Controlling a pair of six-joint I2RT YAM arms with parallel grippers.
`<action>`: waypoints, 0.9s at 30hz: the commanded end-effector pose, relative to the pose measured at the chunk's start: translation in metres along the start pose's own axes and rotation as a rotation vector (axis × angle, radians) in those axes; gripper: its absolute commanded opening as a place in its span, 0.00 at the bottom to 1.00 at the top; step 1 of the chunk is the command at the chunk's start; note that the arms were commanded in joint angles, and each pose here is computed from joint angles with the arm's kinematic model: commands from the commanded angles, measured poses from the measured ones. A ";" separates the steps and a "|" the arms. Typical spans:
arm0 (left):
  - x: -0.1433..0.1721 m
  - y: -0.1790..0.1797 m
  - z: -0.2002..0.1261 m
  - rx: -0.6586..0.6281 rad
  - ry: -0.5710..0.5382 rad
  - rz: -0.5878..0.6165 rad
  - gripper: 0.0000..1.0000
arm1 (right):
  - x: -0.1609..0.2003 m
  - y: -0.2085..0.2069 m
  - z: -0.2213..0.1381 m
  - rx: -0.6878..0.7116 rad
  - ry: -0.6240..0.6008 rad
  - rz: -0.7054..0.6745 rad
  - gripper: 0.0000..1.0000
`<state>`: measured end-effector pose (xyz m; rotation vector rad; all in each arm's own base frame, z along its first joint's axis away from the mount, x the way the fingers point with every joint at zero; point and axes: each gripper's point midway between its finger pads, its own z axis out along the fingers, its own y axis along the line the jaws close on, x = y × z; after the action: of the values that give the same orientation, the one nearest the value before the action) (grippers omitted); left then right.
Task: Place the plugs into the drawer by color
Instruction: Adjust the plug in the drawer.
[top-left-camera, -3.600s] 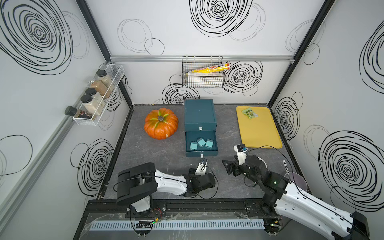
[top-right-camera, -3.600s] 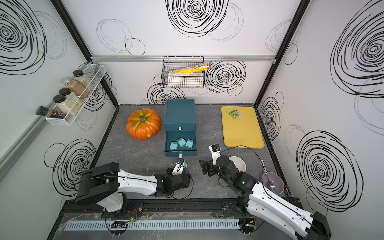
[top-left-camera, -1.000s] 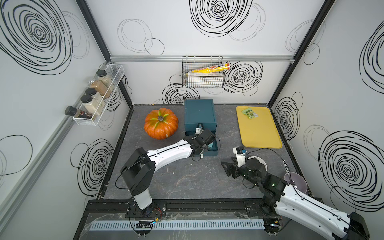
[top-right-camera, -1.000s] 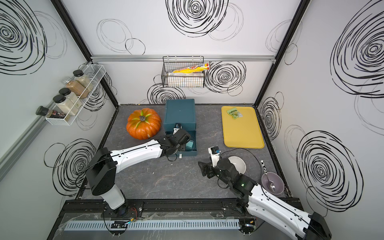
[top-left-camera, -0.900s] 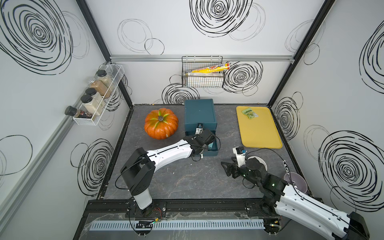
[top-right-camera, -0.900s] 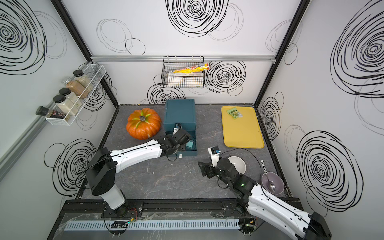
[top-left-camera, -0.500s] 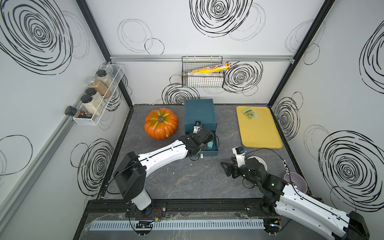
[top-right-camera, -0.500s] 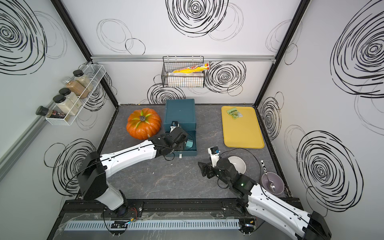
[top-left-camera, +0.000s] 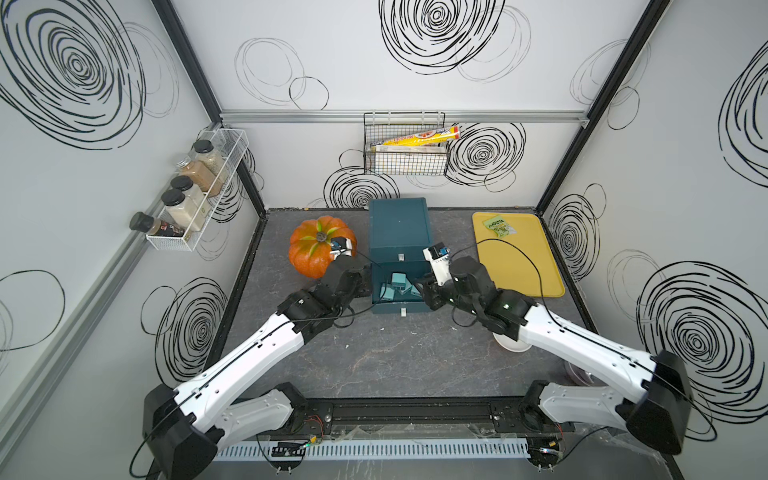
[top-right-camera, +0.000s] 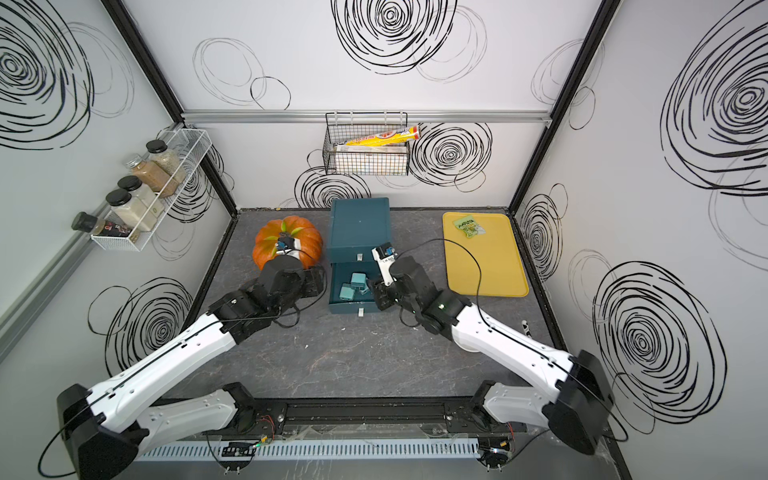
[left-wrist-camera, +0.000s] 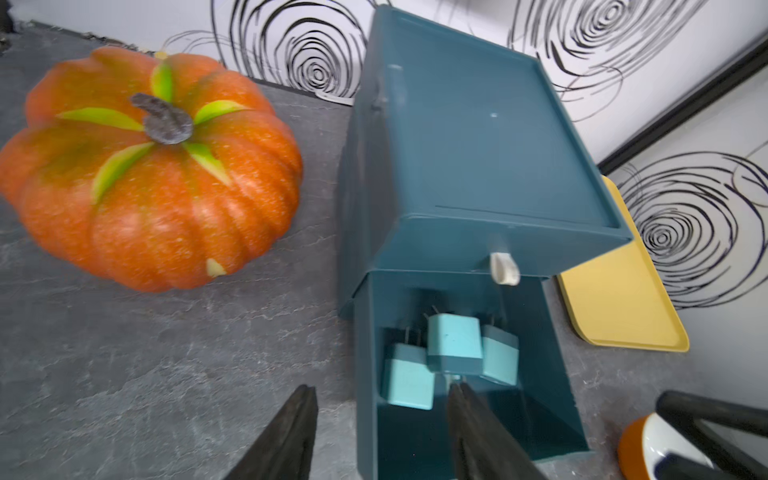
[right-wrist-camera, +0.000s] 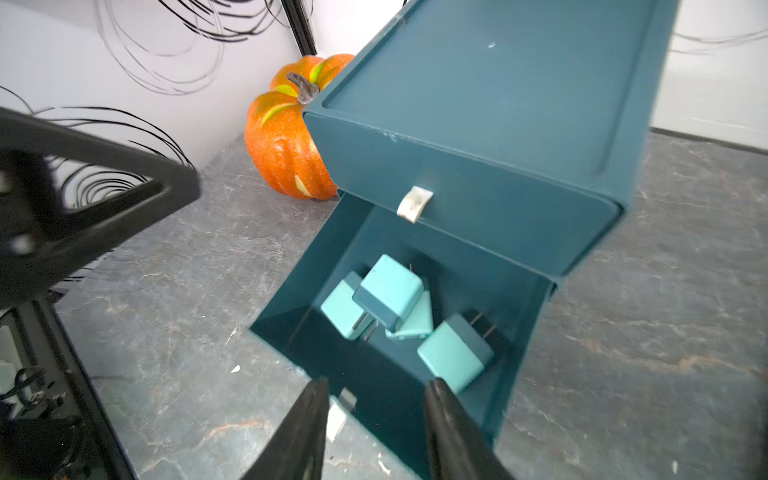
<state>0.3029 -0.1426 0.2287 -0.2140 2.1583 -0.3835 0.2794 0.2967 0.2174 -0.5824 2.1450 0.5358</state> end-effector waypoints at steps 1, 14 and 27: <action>0.010 0.003 0.008 0.111 -0.001 -0.051 0.53 | 0.039 -0.015 0.023 0.084 0.227 -0.090 0.36; 0.046 0.008 0.051 0.182 0.041 -0.061 0.50 | 0.048 -0.019 0.060 0.126 0.294 -0.121 0.33; 0.062 0.004 0.078 0.186 0.110 -0.035 0.47 | 0.031 0.006 0.091 0.063 0.301 -0.133 0.32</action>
<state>0.3189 -0.1622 0.1192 -0.1661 2.2851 -0.5721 0.3145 0.3339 0.1339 -0.7781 2.3882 0.3041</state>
